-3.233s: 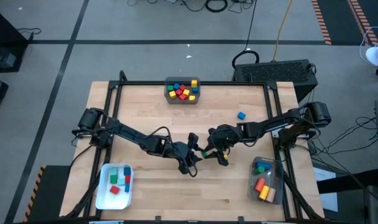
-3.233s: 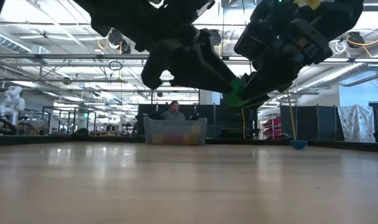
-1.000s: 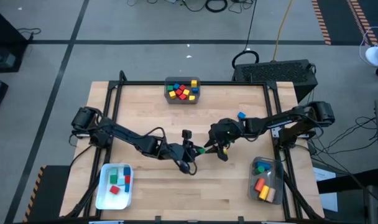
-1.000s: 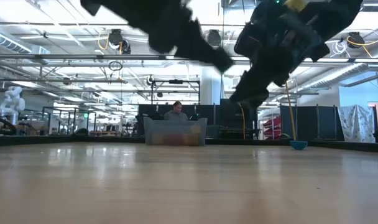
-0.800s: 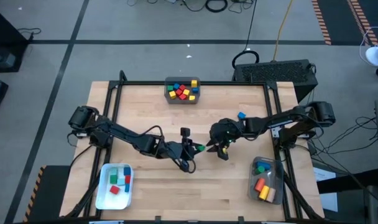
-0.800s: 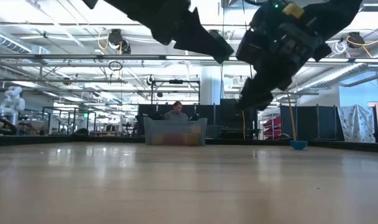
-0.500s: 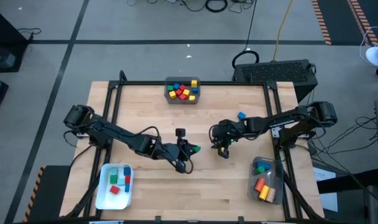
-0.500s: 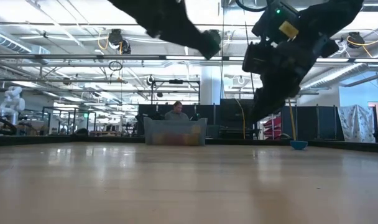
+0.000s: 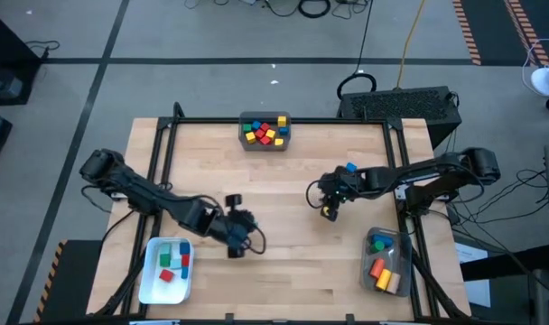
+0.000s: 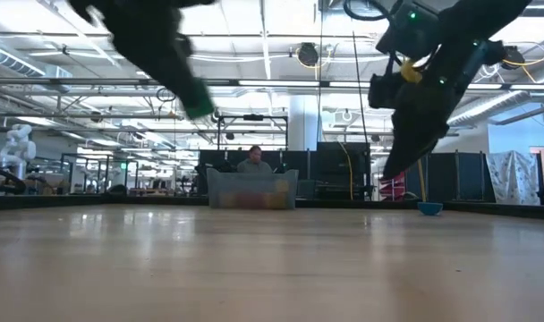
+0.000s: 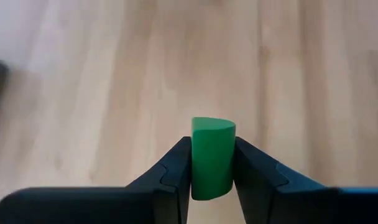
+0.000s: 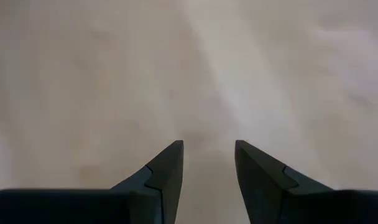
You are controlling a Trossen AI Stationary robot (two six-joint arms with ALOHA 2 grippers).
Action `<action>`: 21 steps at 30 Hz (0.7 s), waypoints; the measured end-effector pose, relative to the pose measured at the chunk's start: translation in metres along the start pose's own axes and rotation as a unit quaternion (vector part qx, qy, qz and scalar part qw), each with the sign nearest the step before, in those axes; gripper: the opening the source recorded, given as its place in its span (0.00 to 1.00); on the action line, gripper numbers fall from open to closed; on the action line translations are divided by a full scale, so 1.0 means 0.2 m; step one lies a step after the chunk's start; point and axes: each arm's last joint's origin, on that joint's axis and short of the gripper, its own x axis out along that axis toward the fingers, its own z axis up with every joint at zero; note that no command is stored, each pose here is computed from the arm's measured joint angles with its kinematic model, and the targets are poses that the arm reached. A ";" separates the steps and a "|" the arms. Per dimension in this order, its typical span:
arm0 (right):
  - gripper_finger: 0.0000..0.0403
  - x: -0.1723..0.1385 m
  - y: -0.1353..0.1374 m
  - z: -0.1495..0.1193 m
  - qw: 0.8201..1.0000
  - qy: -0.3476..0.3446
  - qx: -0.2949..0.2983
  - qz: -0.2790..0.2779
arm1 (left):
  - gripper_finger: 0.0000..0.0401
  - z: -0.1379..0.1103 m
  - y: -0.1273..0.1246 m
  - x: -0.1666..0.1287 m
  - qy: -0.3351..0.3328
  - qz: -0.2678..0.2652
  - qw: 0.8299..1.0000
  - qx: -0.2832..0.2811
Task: Sort blocks by size
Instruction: Put the green half circle block into the white bin
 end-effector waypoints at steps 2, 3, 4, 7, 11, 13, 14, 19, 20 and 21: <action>0.32 -0.02 -0.02 -0.01 0.999 -0.005 0.017 -0.048 | 0.24 -0.04 -0.01 -0.06 0.023 -0.010 0.999 -0.027; 0.32 -0.02 -0.03 -0.01 0.997 -0.012 0.028 -0.071 | 0.24 -0.05 -0.02 -0.10 0.034 -0.013 0.999 -0.040; 0.32 -0.02 -0.04 -0.01 0.995 -0.014 0.037 -0.093 | 0.24 -0.07 -0.02 -0.13 0.040 -0.021 0.997 -0.055; 0.32 -0.02 -0.05 -0.02 0.991 -0.019 0.051 -0.123 | 0.24 -0.11 -0.04 -0.23 0.068 -0.046 0.992 -0.100; 0.32 -0.02 -0.05 -0.03 0.991 -0.014 0.051 -0.123 | 0.24 -0.19 -0.04 -0.36 0.127 -0.067 0.977 -0.157; 0.32 -0.02 -0.05 -0.02 0.991 -0.015 0.056 -0.122 | 0.24 -0.25 -0.04 -0.42 0.171 -0.062 0.968 -0.172; 0.32 -0.02 -0.05 -0.03 0.991 -0.015 0.061 -0.122 | 0.24 -0.28 -0.05 -0.45 0.191 -0.055 0.964 -0.178; 0.32 -0.02 -0.04 -0.03 0.990 -0.015 0.068 -0.120 | 0.24 -0.42 -0.07 -0.55 0.277 0.002 0.942 -0.191; 0.32 -0.02 -0.04 -0.03 0.990 -0.015 0.068 -0.120 | 0.24 -0.43 -0.08 -0.56 0.282 0.010 0.940 -0.194; 0.32 -0.02 -0.04 -0.03 0.990 -0.015 0.067 -0.120 | 0.24 -0.44 -0.10 -0.57 0.283 0.011 0.939 -0.197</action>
